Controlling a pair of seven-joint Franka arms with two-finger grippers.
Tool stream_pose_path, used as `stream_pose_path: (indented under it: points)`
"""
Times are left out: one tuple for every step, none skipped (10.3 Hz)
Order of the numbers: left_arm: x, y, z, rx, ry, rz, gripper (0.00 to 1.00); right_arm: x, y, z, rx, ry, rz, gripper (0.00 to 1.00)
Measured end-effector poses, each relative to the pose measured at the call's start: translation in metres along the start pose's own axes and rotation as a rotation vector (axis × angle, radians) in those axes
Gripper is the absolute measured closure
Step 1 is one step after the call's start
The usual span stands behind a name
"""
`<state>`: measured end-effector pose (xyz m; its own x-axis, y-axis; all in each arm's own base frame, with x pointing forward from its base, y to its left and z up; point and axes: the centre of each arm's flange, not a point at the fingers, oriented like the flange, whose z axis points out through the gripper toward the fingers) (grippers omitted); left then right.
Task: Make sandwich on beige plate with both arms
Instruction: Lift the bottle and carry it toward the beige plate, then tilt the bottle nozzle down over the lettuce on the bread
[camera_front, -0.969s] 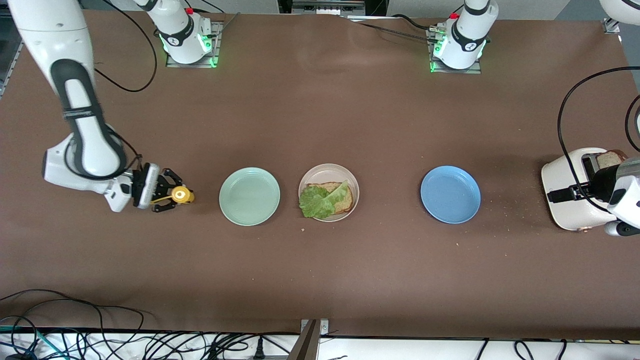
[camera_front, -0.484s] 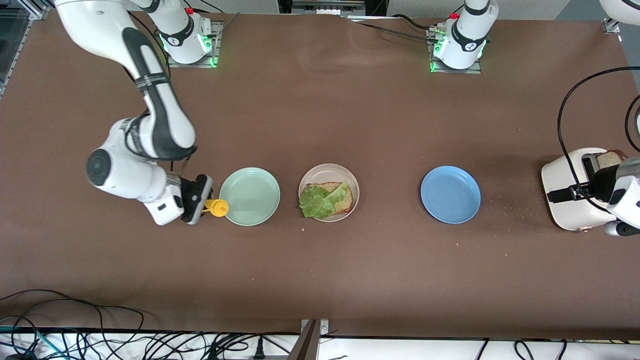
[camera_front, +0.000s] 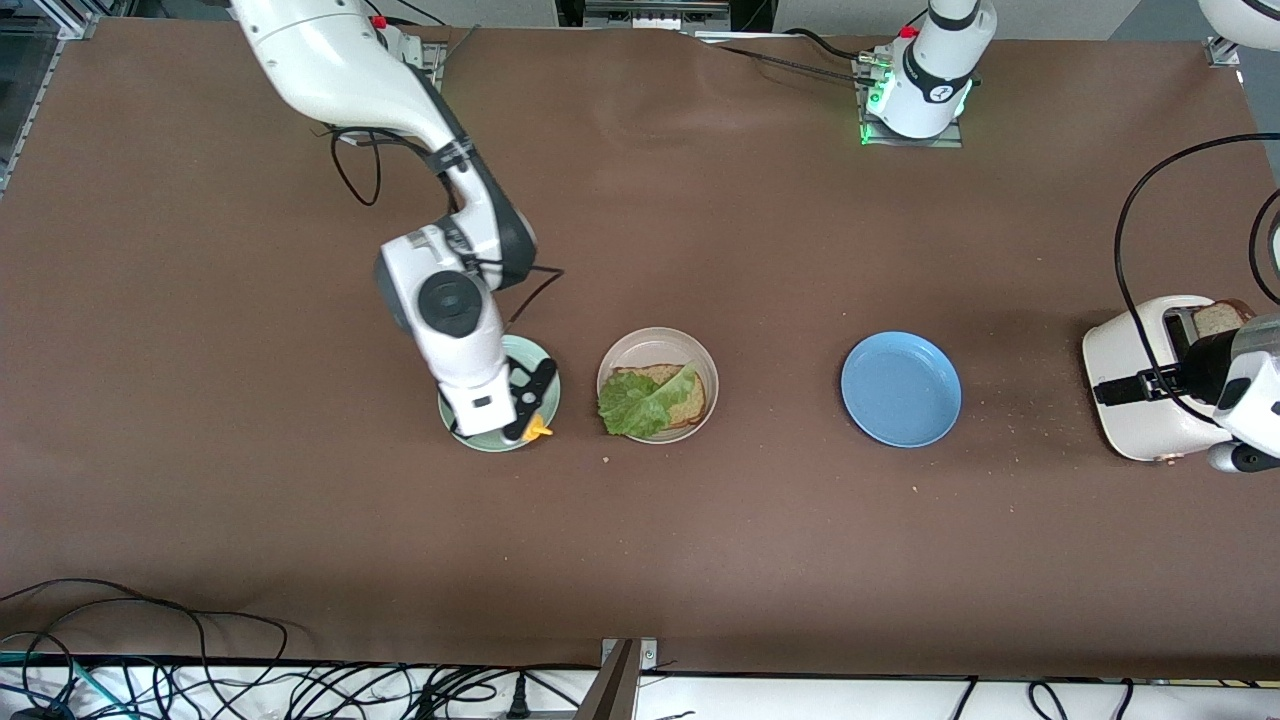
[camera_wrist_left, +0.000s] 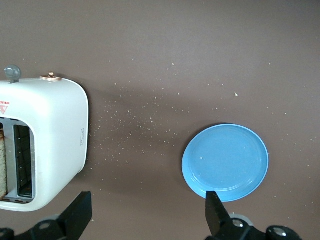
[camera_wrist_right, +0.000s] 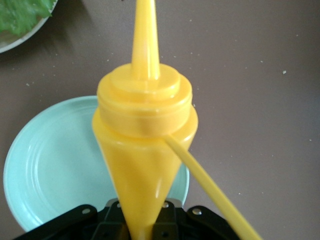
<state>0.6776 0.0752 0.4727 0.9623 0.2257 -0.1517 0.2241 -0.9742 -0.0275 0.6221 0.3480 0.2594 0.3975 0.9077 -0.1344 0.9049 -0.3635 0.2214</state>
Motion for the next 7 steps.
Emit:
stream_pose_path:
  points:
    - [0.0,0.0,0.0,0.0,0.0,0.0,0.0,0.01,-0.018,-0.002,-0.052,-0.057,-0.018,0.85]
    - [0.0,0.0,0.0,0.0,0.0,0.0,0.0,0.02,-0.038,-0.006,-0.115,-0.118,-0.031,0.85]
    - [0.0,0.0,0.0,0.0,0.0,0.0,0.0,0.029,-0.059,-0.009,-0.185,-0.176,-0.03,0.85]
    - [0.0,0.0,0.0,0.0,0.0,0.0,0.0,0.04,-0.087,-0.01,-0.265,-0.234,-0.028,0.85]
    - [0.0,0.0,0.0,0.0,0.0,0.0,0.0,0.053,-0.12,-0.009,-0.344,-0.28,-0.041,0.85]
    - [0.0,0.0,0.0,0.0,0.0,0.0,0.0,0.063,-0.148,-0.006,-0.405,-0.305,-0.06,0.85]
    - [0.0,0.0,0.0,0.0,0.0,0.0,0.0,0.068,-0.162,-0.002,-0.434,-0.317,-0.078,0.85]
